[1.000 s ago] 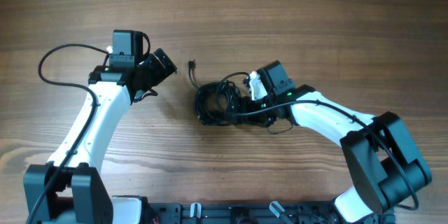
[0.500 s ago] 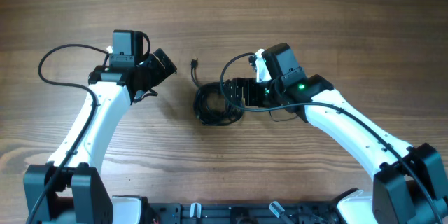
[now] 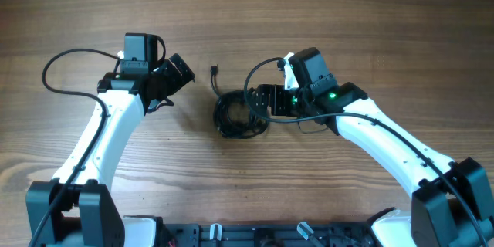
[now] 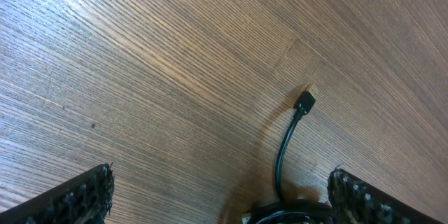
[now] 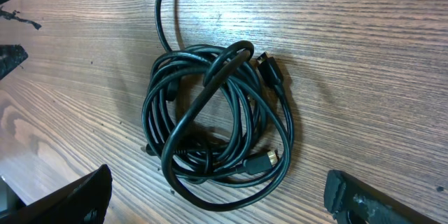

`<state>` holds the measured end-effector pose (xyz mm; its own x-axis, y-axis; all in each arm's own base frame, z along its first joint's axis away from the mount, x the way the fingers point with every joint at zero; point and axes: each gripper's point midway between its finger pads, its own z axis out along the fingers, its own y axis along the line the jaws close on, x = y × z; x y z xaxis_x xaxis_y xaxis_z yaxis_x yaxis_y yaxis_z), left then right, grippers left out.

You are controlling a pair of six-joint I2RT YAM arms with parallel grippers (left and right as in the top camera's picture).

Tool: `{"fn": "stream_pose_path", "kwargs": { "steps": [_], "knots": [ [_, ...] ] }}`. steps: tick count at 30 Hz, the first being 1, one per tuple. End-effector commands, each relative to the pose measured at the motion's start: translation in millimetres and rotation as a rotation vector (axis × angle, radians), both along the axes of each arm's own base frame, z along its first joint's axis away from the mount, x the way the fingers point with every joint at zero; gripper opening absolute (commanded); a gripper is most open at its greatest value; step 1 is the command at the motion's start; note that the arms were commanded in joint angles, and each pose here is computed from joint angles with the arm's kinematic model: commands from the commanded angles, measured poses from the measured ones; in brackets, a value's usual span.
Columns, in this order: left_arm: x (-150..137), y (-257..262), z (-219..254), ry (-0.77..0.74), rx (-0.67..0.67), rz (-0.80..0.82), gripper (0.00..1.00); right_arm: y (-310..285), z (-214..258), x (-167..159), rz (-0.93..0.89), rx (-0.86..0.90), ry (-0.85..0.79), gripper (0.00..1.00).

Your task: Untangle cables

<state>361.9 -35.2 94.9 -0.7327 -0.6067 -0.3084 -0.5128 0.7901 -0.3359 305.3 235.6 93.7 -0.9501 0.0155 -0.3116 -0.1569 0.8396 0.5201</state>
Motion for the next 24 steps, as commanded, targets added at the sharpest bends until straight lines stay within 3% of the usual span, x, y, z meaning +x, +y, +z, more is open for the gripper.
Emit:
{"fn": "stream_pose_path", "kwargs": {
  "steps": [1,6,12,18,24],
  "knots": [
    [0.1,2.4,-0.2,0.001,0.006,0.018,1.0,-2.8,2.4,5.1,-0.017,-0.012,-0.019,1.0],
    [0.1,2.4,-0.2,0.001,0.006,0.018,1.0,8.2,14.3,14.9,-0.107,0.09,0.003,1.0],
    [0.1,2.4,-0.2,0.001,0.006,0.018,1.0,39.9,50.6,28.6,-0.031,0.269,-0.102,1.0],
    [0.1,2.4,-0.2,0.001,0.006,0.018,1.0,64.2,43.3,16.7,0.009,0.235,-0.129,1.0],
    [0.1,2.4,-0.2,0.001,0.006,0.018,1.0,98.6,4.4,-13.1,0.087,0.151,-0.089,1.0]
  ]
}}
